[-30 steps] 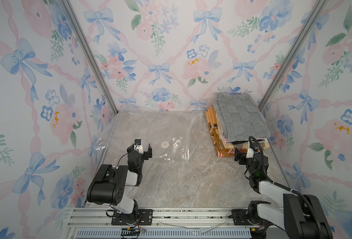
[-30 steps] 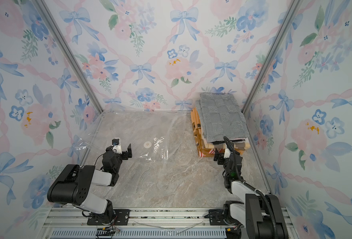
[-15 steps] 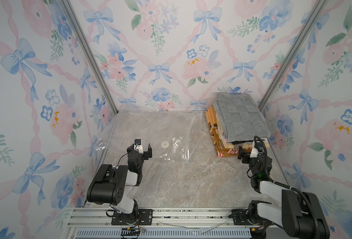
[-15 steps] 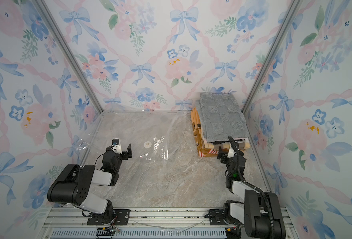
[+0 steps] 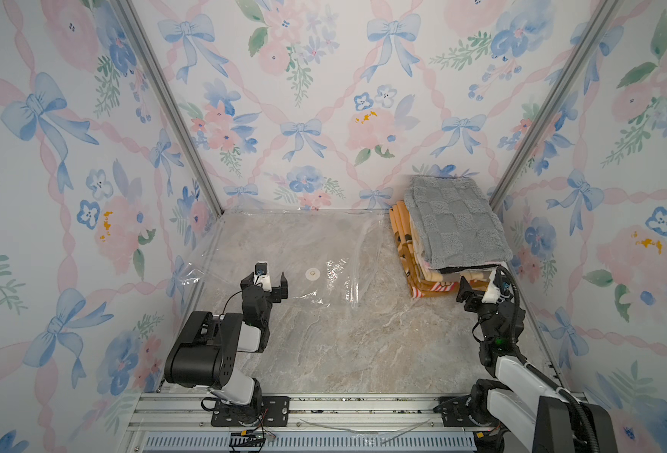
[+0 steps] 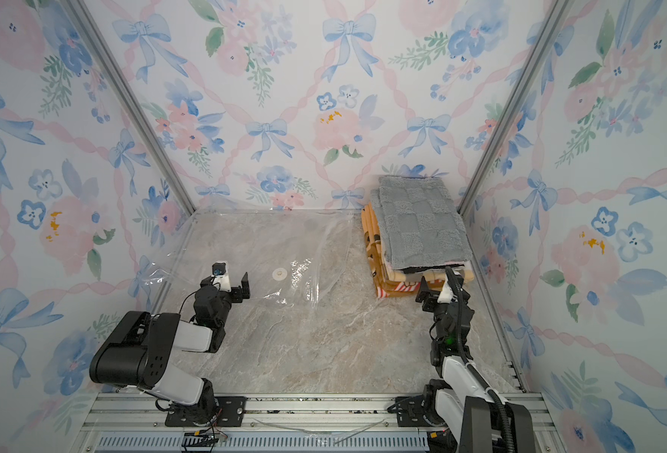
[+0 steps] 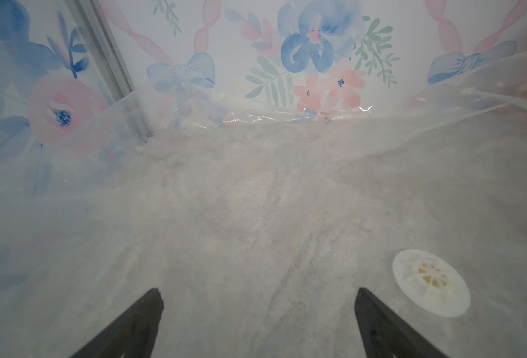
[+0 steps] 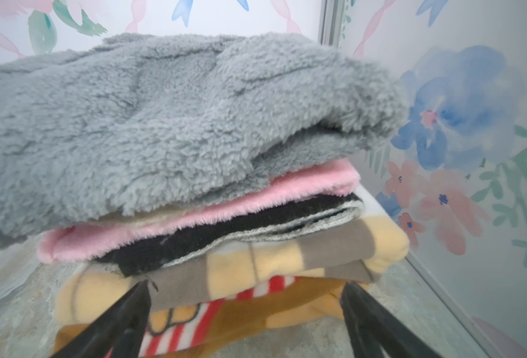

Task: Take the blanket out of the vacuum bag
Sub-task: Reset both arms

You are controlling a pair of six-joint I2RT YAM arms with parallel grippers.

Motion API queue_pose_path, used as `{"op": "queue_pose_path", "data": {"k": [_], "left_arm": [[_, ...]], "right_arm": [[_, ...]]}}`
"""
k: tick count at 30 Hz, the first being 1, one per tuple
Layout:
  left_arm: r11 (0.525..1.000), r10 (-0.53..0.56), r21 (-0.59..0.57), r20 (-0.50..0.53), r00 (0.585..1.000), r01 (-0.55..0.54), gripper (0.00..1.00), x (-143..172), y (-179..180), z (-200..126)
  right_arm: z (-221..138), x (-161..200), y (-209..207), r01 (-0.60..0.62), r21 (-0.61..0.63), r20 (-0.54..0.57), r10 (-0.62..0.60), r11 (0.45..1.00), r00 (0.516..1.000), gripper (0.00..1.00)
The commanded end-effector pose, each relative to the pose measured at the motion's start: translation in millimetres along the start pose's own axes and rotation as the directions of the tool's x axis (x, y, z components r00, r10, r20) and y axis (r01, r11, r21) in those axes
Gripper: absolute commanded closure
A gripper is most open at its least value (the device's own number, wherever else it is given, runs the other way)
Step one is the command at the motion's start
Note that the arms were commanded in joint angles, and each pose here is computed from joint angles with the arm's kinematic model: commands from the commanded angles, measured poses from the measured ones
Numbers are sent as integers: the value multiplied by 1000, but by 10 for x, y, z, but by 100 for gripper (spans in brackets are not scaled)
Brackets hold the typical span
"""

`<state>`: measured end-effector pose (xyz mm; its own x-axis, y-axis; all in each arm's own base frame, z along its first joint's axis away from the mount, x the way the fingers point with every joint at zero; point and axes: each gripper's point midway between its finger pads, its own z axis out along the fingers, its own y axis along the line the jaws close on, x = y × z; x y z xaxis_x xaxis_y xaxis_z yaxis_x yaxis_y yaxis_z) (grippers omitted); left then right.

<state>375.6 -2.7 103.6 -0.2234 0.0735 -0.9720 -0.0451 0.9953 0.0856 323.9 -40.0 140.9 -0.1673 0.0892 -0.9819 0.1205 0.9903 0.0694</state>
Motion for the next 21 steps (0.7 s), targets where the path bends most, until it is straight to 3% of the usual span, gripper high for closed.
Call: {"op": "queue_pose_path", "data": {"k": [1, 3, 6, 7, 9, 11, 21], "left_arm": [[1000, -8, -11, 0, 1000, 8, 2, -7, 28, 17], [1000, -9, -12, 3, 1000, 9, 2, -19, 33, 19], [1000, -10, -10, 1, 1000, 10, 2, -11, 33, 20], [1000, -11, -10, 1, 1000, 11, 2, -11, 31, 20], [1000, -11, -10, 3, 1000, 11, 2, -18, 32, 22], [1000, -11, -11, 0, 1000, 11, 2, -9, 33, 20], [1000, -11, -10, 1, 1000, 11, 2, -13, 32, 23]], "right_arm": [[189, 44, 231, -22, -91, -21, 20, 996, 1000, 4], [327, 51, 380, 38, -105, 3, -38, 994, 999, 4], [581, 312, 446, 90, -86, -56, -95, 992, 994, 4], [615, 260, 486, 93, -90, -13, -95, 992, 995, 4], [660, 321, 452, 99, -71, -136, -108, 993, 985, 4], [791, 342, 494, 94, -86, -145, -106, 992, 984, 4], [763, 366, 533, 115, -105, -169, -132, 988, 977, 4]]}}
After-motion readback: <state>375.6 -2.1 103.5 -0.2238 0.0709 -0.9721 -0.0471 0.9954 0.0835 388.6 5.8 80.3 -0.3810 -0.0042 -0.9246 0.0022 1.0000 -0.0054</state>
